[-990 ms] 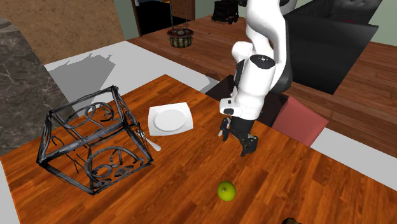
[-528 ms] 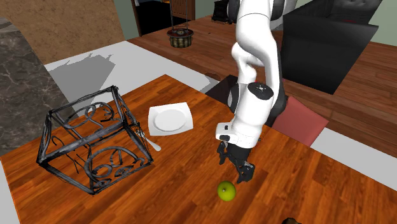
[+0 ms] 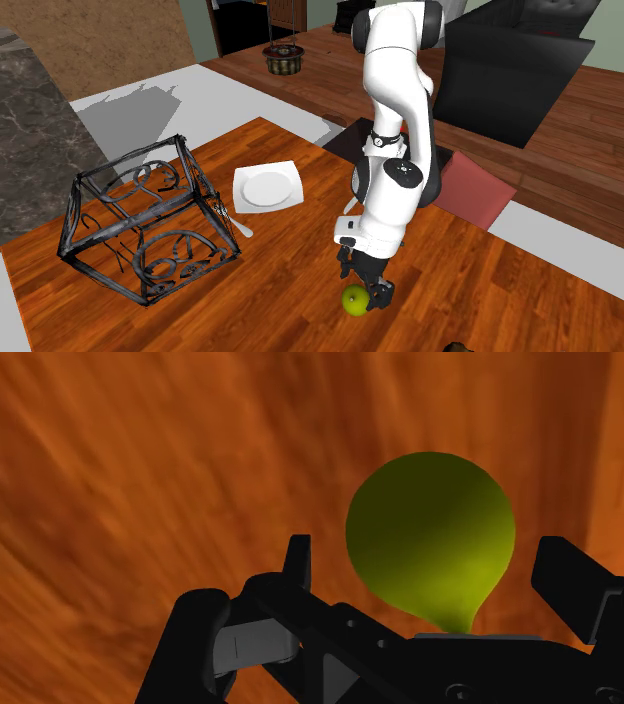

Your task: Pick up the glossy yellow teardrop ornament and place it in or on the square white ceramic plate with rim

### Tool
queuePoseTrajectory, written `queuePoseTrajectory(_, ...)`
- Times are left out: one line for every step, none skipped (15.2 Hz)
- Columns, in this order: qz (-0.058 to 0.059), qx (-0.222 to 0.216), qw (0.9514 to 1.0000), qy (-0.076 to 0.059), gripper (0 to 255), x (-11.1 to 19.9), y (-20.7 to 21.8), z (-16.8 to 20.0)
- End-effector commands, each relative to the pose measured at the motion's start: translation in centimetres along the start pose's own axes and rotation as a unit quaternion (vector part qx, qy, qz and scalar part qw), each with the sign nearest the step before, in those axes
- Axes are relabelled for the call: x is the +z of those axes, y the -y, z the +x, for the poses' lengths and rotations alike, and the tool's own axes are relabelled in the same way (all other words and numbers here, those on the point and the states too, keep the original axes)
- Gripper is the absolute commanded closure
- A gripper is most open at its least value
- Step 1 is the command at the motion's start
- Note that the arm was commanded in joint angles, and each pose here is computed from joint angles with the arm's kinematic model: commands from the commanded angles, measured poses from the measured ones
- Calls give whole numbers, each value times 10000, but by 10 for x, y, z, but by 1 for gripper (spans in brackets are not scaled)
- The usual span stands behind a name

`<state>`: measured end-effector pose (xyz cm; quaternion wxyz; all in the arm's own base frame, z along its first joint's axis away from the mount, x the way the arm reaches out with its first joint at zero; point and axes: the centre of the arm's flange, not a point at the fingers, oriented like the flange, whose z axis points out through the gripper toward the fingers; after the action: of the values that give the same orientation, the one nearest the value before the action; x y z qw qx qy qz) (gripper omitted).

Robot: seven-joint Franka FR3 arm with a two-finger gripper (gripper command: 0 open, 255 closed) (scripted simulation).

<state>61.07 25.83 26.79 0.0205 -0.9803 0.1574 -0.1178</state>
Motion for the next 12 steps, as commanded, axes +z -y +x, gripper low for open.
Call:
queuePoseTrajectory(2, 0, 10000, -2, 0, 14, 1, 0)
queuePoseTrajectory(2, 0, 10000, -2, 0, 14, 1, 0)
queuePoseTrajectory(2, 0, 10000, -2, 0, 14, 1, 0)
queuePoseTrajectory(2, 0, 10000, -2, 0, 14, 1, 0)
queuePoseTrajectory(2, 0, 10000, -2, 0, 14, 1, 0)
queuePoseTrajectory(2, 0, 10000, -2, 0, 14, 1, 0)
queuePoseTrajectory(2, 0, 10000, -2, 0, 14, 1, 0)
queuePoseTrajectory(2, 0, 10000, -2, 0, 14, 1, 0)
queuePoseTrajectory(2, 0, 10000, -2, 0, 14, 1, 0)
queuePoseTrajectory(2, 0, 10000, -2, 255, 14, 1, 0)
queuePoseTrajectory(2, 0, 10000, -2, 255, 14, 1, 0)
queuePoseTrajectory(2, 0, 10000, -2, 255, 14, 1, 0)
